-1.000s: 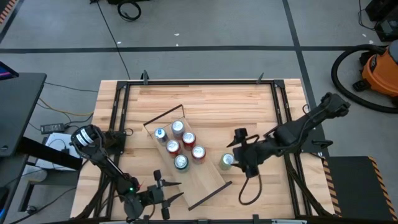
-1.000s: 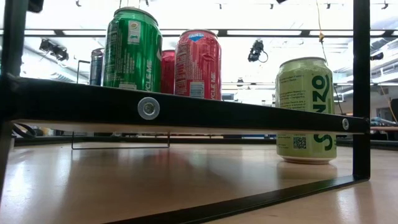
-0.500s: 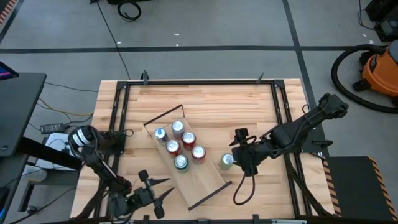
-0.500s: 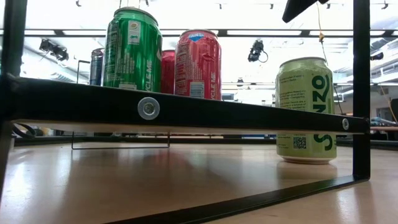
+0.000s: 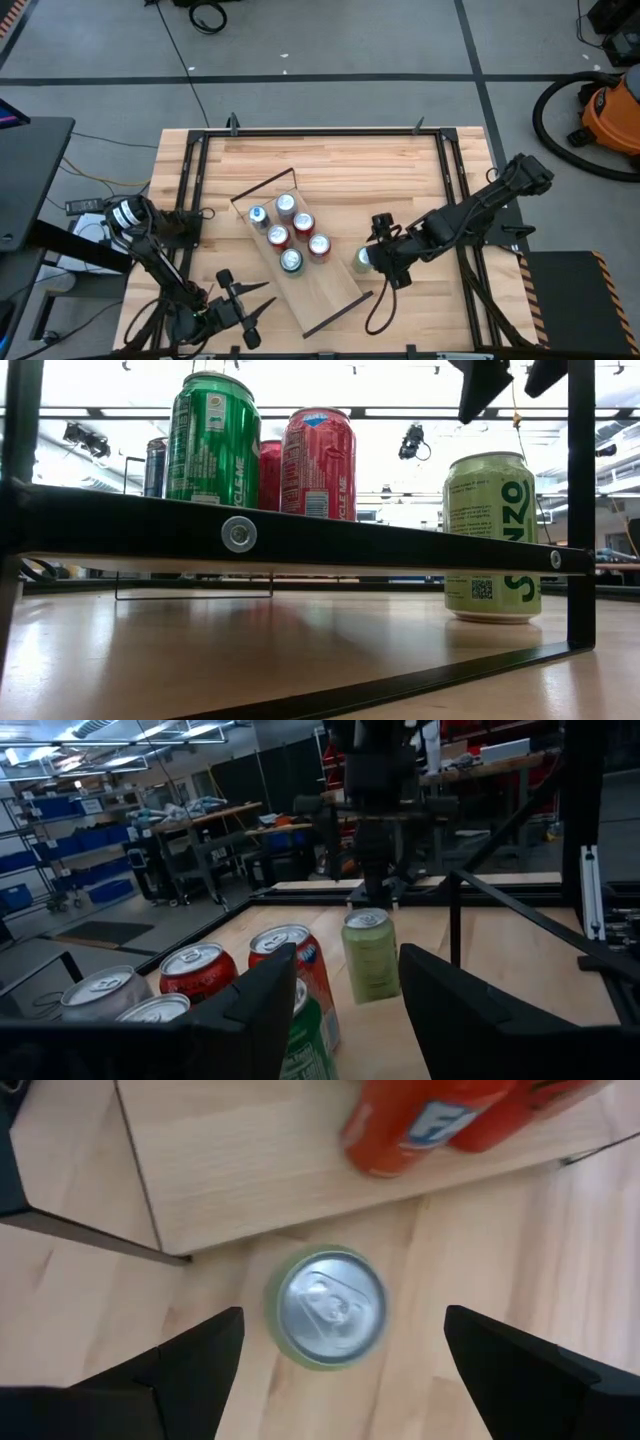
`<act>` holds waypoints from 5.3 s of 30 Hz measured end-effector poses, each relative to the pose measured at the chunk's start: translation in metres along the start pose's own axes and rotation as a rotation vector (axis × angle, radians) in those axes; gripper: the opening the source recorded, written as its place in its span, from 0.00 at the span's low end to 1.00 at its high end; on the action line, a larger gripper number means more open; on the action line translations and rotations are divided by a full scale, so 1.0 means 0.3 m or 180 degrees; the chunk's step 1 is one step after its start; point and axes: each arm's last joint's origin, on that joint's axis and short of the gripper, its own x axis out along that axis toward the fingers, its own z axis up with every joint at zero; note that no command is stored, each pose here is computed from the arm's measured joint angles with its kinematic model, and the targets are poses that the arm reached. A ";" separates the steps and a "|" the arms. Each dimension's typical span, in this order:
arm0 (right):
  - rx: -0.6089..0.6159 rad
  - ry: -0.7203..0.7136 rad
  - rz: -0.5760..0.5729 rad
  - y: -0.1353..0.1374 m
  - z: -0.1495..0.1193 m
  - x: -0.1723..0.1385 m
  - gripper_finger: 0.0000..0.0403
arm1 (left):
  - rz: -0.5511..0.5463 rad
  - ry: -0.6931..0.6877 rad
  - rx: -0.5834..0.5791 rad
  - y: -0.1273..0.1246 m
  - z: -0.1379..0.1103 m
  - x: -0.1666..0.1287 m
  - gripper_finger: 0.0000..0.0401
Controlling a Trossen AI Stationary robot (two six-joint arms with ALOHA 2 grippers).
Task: Place canned beverage on shelf
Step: Put the light green soda can on the shelf
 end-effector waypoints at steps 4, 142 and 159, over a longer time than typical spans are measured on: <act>-0.0053 0.0131 0.0008 0.008 0.005 0.044 0.93 | -0.0013 -0.0013 0.0007 0.000 0.000 0.011 0.47; -0.2157 0.0157 0.0930 0.048 0.368 0.195 0.82 | -0.0139 -0.0099 0.0570 -0.004 -0.023 0.123 0.47; -0.2027 0.0209 0.0896 0.034 0.353 0.230 0.82 | -0.0140 -0.0099 0.0556 -0.004 -0.023 0.123 0.47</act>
